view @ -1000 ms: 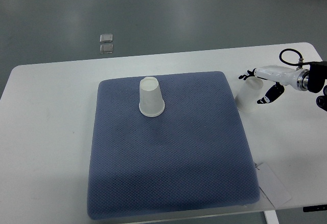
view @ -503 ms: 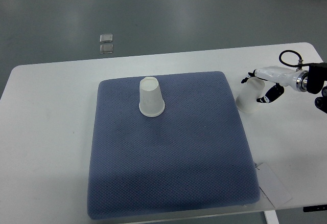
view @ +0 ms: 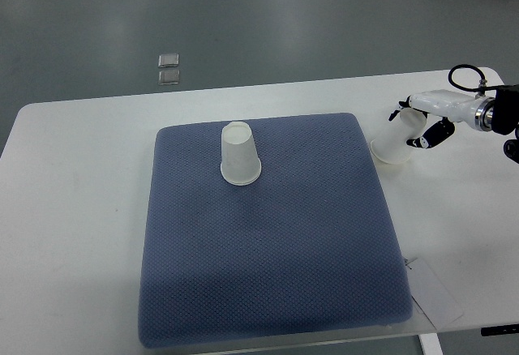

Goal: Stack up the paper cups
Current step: 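Lift the held cup and carry it above the cup on the cushion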

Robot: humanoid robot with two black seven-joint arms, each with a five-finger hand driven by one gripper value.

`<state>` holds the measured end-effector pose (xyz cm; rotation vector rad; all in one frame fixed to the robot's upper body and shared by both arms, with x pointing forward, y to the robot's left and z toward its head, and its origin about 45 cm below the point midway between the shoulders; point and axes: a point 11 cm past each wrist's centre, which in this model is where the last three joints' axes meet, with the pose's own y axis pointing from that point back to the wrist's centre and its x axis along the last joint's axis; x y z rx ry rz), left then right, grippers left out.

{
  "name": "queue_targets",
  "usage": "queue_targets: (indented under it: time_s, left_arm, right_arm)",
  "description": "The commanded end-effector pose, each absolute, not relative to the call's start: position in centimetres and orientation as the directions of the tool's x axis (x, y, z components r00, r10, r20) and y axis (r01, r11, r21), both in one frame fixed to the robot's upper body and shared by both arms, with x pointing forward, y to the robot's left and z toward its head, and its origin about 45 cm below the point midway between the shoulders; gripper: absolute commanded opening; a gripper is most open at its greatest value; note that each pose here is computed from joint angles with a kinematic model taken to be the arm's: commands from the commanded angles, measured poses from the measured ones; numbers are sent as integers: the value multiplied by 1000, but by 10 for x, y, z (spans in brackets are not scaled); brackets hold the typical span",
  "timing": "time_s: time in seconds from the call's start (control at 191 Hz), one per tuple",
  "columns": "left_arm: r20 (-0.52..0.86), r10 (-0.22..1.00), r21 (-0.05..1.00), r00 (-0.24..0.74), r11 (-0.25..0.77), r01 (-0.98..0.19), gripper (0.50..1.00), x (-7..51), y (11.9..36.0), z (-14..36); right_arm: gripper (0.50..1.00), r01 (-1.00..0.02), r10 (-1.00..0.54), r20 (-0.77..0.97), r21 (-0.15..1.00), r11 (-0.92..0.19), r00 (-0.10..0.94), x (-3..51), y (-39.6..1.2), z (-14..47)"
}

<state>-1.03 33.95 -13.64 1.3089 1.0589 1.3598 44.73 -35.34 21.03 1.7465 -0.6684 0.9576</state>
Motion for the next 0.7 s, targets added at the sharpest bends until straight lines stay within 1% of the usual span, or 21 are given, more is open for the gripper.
queue_targets:
  time_s: [0.0,0.136,0.215,0.356,0.455,0.508,0.518,0.592,0.696]
  left_arm:
    - [187,982,981,11,-186,-60,1000,-10,339,-136]
    - [188,982,981,11,-187,-59,1000,-10,340,-136]
    - [187,982,981,10,-186,-58,1000,-11,339,-136]
    - [187,982,981,11,-186,-60,1000,-10,339,-136]
    - [187,982,981,11,-186,-60,1000,-10,339,-136]
    - [187,982,981,11,-186,-60,1000,-10,339,-136]
    - [187,982,981,11,-186,-60,1000,-10,339,-136]
    - [187,982,981,11,-186,-60,1000,-10,339,-136]
    - [187,982,981,10,-186,-60,1000,-10,339,-136]
  right_arm:
    - [552,-806,-4,869,457,-376,495,460,-346,236]
    - [556,-806,8,890,417,-419,456,481,-325,291]
    - [570,-786,33,895,407,-465,444,491,-304,336]
    - [572,-756,75,908,386,-529,411,497,-267,394]
    - [572,-734,97,919,366,-572,383,498,-238,413]
    - [572,-700,120,923,357,-618,365,498,-204,419]
    - [572,-700,120,923,357,-618,365,498,-204,419]
    - [572,-652,148,926,352,-672,347,494,-161,424]
    - [570,-605,173,924,357,-711,342,488,-128,422]
